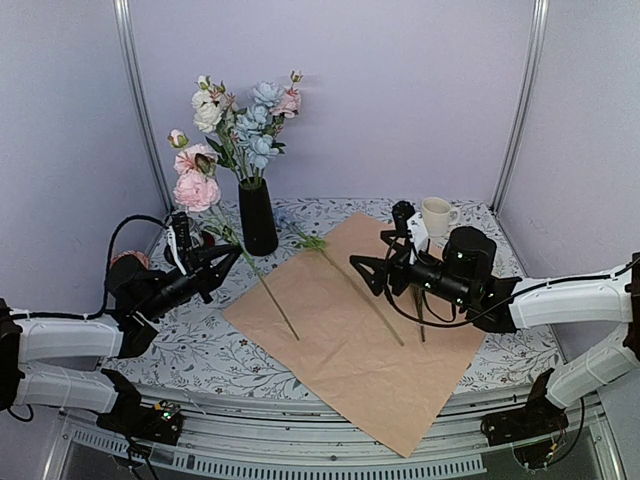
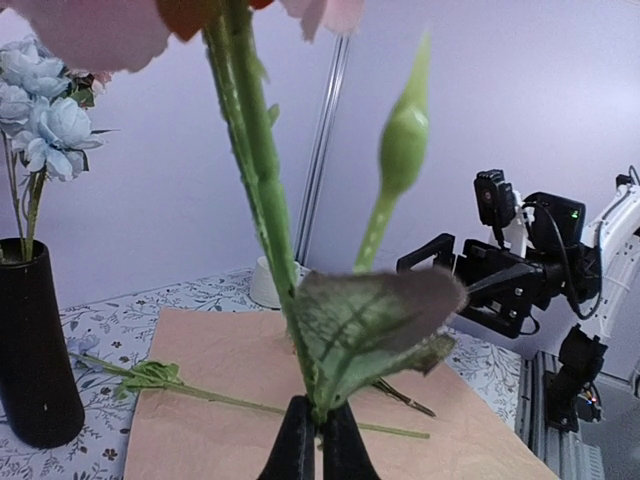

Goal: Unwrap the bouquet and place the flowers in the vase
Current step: Place the fake flower in the vase, then pick up the fake flower from the flattened wrapping paper.

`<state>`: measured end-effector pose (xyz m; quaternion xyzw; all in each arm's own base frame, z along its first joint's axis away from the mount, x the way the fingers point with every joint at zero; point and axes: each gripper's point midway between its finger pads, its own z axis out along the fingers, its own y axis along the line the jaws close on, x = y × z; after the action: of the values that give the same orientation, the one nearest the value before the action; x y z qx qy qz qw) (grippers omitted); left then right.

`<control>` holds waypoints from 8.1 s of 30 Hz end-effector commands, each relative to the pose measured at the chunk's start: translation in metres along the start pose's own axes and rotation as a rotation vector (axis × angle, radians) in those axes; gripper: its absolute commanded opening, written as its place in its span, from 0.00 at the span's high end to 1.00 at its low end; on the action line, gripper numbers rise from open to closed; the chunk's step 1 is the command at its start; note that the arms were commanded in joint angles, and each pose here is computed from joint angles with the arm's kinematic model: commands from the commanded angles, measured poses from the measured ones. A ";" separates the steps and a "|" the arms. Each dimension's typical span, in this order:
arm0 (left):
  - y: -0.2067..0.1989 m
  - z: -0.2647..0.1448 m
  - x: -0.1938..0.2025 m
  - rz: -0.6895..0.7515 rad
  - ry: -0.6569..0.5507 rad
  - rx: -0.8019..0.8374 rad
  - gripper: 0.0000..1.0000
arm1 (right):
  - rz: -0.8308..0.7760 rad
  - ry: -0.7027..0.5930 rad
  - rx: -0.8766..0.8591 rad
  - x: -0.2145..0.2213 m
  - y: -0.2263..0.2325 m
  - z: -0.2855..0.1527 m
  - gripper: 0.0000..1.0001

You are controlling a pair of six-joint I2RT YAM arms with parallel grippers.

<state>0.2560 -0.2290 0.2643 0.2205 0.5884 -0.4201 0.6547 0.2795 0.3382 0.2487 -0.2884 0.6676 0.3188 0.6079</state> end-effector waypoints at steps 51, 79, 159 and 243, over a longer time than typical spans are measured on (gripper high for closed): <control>0.128 0.058 -0.233 0.366 -0.148 -0.634 1.00 | -0.149 -0.013 0.131 0.043 -0.039 -0.030 0.01; 0.198 0.105 -0.215 0.401 -0.134 -0.636 1.00 | -0.167 0.000 0.115 0.045 -0.037 -0.028 0.01; 0.159 0.051 0.001 0.001 0.387 -0.486 0.11 | -0.160 0.063 0.030 0.059 -0.024 -0.014 0.01; 0.098 -0.019 0.003 0.050 0.110 -0.404 0.12 | -0.172 0.079 0.008 0.064 -0.021 -0.006 0.01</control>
<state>0.3277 -0.1595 0.2349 0.1172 0.6966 -0.2668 0.6556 0.2836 0.3176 0.1749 -0.3554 0.6719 0.2480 0.6006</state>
